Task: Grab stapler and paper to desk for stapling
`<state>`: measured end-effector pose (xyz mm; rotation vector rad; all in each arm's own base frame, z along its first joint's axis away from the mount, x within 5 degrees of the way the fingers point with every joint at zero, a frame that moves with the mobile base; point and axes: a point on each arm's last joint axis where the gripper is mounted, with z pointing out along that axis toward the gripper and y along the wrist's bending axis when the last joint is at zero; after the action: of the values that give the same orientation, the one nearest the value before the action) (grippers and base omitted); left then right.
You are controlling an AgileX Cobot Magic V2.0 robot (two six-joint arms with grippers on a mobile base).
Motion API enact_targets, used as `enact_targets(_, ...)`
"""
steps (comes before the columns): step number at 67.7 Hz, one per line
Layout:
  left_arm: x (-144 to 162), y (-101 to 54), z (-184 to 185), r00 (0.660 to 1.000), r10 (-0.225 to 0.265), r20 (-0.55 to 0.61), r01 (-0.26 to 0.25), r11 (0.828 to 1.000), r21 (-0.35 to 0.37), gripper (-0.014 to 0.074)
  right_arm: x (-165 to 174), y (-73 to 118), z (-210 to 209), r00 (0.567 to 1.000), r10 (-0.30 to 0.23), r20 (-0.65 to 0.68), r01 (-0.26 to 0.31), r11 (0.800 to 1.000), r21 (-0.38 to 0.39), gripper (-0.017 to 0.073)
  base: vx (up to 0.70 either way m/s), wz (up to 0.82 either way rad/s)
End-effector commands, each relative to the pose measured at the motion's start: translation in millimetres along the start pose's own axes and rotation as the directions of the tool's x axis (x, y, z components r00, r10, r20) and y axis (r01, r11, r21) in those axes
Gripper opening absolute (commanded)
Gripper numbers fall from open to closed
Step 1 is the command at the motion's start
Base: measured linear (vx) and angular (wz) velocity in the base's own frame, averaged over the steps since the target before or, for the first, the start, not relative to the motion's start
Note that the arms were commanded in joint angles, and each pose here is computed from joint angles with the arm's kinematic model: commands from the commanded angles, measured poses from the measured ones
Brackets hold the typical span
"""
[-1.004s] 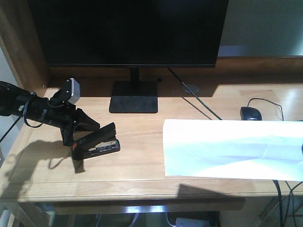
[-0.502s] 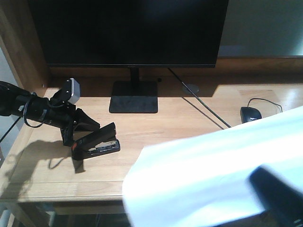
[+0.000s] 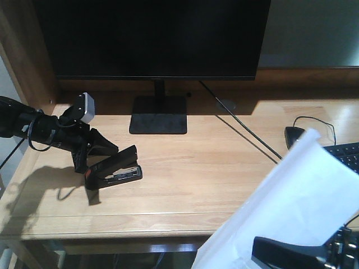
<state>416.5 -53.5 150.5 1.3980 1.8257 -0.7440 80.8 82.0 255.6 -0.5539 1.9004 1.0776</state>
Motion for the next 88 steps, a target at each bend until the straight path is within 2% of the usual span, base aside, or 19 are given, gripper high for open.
enact_targets(1, -31, -0.5, -17, 0.997, 0.036, 0.074, -0.033, 0.999, -0.037, -0.0008, -10, -4.3, 4, 0.999, 0.04, -0.037, -0.04, 0.999, 0.012, -0.0005, 0.0, 0.0)
enact_targets(13, -31, -0.5, -17, 0.997, 0.036, 0.074, -0.033, 0.999, -0.037, -0.0008, -5, -20.9, 19, 0.981, 0.109, -0.162, -0.11, 0.994, 0.0, -0.0005, 0.0, 0.0)
enact_targets(34, -31, -0.5, -17, 0.997, 0.036, 0.074, -0.033, 0.999, -0.037, -0.0008, -4, -42.5, 40, 0.957, 0.129, -0.258, -0.147, 0.988, -0.054, -0.0005, 0.0, 0.0)
enact_targets(55, -31, -0.5, -17, 0.997, 0.036, 0.074, -0.033, 0.999, -0.037, -0.0008, -31, -56.0, 54, 0.963, 0.1, -0.251, -0.11, 0.994, -0.027, -0.0005, 0.0, 0.0)
enact_targets(72, -31, -0.5, -17, 0.997, 0.035, 0.075, -0.033, 0.999, -0.037, -0.0008, -35, -49.3, 93, 0.945, 0.049, -0.324, -0.045, 0.999, 0.02, -0.0005, 0.0, 0.0)
enact_targets(81, -31, -0.5, -17, 0.997, 0.035, 0.075, -0.033, 0.999, -0.037, -0.0007, -35, -50.0, 116, 0.936, 0.074, -0.345, -0.051, 0.996, 0.077, -0.0005, 0.0, 0.0)
enact_targets(88, -31, -0.5, -17, 0.997, 0.035, 0.075, -0.033, 0.999, -0.037, -0.0007, -37, -48.0, 133, 0.925, 0.061, -0.376, -0.047, 0.998, 0.045, -0.0005, 0.0, 0.0)
